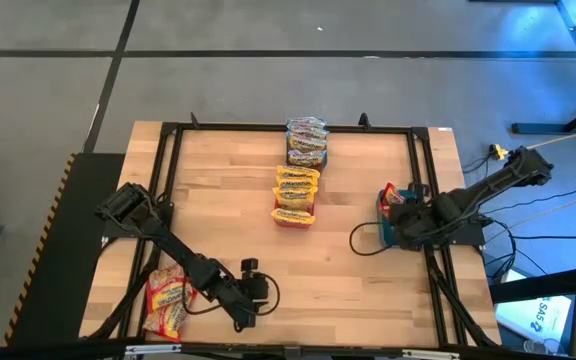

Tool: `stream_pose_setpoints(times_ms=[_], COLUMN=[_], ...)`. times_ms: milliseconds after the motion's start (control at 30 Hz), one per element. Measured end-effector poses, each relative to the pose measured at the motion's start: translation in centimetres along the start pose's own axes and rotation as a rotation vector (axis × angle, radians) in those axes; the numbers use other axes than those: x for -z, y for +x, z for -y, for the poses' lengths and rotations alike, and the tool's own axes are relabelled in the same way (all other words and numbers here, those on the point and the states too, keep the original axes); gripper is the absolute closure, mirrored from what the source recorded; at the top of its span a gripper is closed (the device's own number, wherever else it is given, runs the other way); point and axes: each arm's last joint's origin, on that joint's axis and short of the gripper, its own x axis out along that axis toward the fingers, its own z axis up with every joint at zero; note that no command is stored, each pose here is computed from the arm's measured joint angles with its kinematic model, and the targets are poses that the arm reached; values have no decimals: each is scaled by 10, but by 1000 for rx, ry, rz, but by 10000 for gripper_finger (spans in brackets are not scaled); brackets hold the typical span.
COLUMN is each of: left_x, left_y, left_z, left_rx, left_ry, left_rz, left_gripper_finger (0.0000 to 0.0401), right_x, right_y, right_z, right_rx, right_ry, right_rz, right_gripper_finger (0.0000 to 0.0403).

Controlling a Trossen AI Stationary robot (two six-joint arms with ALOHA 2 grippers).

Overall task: Sort Maruchan noodles
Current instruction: Put the orange noodle pack into the blue bin

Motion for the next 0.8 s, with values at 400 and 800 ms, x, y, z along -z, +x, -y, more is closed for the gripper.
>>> stream_pose_setpoints(times_ms=[400, 800], left_x=[0, 0], left_y=[0, 0], left_z=[0, 0], left_rx=[2, 1], left_ry=[1, 27], left_rz=[-1, -1], left_gripper_finger=[209, 209], right_x=[-23, -42], right_y=[49, 75], right_z=[0, 12], right_rx=[-38, -106], right_ry=[-112, -175], right_rz=[-260, -248], right_gripper_finger=[265, 265])
